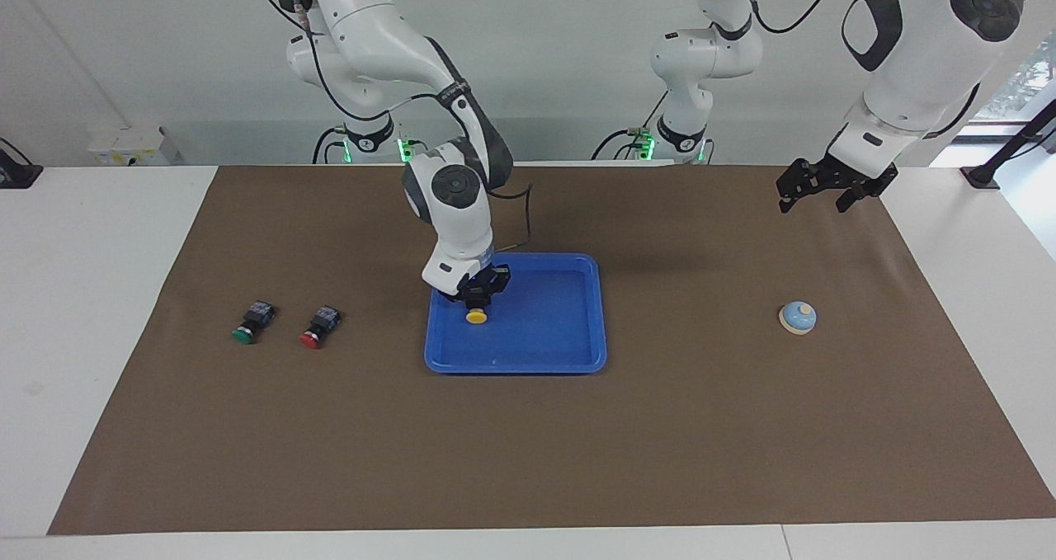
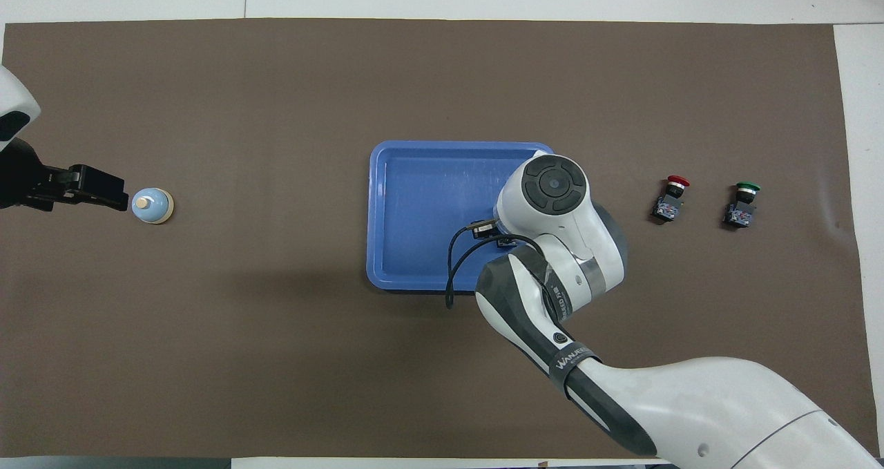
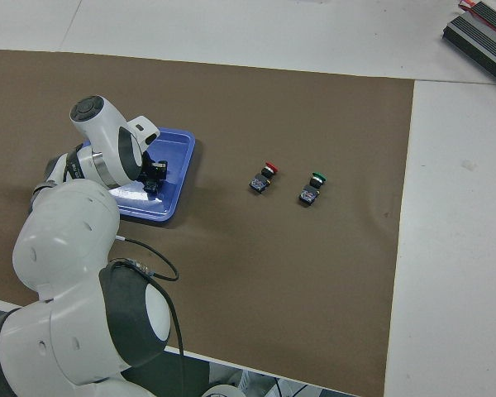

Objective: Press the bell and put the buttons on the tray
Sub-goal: 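Carry the yellow button into the tray and open the right gripper, then move the right gripper back and grasp the red button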

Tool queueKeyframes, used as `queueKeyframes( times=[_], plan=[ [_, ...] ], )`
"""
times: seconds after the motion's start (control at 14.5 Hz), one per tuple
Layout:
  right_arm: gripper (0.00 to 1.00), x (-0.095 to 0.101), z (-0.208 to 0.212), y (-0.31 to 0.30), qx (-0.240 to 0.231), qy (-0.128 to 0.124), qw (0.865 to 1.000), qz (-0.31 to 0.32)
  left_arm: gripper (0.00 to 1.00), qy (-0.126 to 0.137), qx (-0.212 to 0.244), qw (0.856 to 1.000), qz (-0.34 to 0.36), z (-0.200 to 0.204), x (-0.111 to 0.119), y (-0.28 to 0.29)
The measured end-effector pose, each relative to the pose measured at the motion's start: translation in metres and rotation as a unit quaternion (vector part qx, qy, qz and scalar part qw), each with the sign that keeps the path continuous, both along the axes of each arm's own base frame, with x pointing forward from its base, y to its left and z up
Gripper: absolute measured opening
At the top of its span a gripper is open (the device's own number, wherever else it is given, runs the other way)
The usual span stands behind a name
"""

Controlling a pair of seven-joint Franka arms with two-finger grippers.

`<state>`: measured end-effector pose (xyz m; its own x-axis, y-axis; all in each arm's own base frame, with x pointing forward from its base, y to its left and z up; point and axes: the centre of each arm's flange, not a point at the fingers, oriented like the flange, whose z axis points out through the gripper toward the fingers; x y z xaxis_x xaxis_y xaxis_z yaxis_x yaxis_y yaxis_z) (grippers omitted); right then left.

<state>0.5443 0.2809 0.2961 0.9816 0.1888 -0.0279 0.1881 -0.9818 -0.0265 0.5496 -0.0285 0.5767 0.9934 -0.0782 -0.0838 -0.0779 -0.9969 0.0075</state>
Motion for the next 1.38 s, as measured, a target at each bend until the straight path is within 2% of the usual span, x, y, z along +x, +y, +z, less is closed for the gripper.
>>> queueKeyframes(
  times=[0.28, 0.34, 0.41, 0.62, 0.83, 1.03, 1.38],
  plan=[
    [0.82, 0.010, 0.022, -0.019, -0.003, -0.003, 0.999, -0.031, 1.00, 0.000, 0.000, 1.000, 0.000, 0.000, 0.000, 0.000],
    [0.97, 0.016, 0.037, -0.032, -0.007, -0.001, 0.999, -0.048, 1.00, 0.000, 0.000, 1.000, 0.000, 0.000, 0.000, 0.000],
    [1.00, 0.025, 0.057, -0.050, -0.010, 0.002, 0.998, -0.066, 1.00, 0.000, 0.000, 1.000, 0.000, 0.000, 0.000, 0.000],
    [1.00, 0.053, 0.111, -0.132, -0.009, -0.010, 0.991, -0.137, 1.00, 0.000, 0.000, 1.000, 0.000, 0.000, 0.000, 0.000],
    [1.00, 0.068, 0.114, -0.221, -0.010, -0.013, 0.978, -0.209, 1.00, 0.000, 0.000, 1.000, 0.000, 0.000, 0.000, 0.000],
    [1.00, 0.063, 0.091, -0.274, -0.014, 0.001, 0.968, -0.249, 1.00, 0.000, 0.000, 1.000, 0.000, 0.000, 0.000, 0.000],
    [1.00, 0.041, 0.037, -0.300, -0.008, -0.022, 0.962, -0.271, 1.00, 0.000, 0.000, 1.000, 0.000, 0.000, 0.000, 0.000]
  ],
)
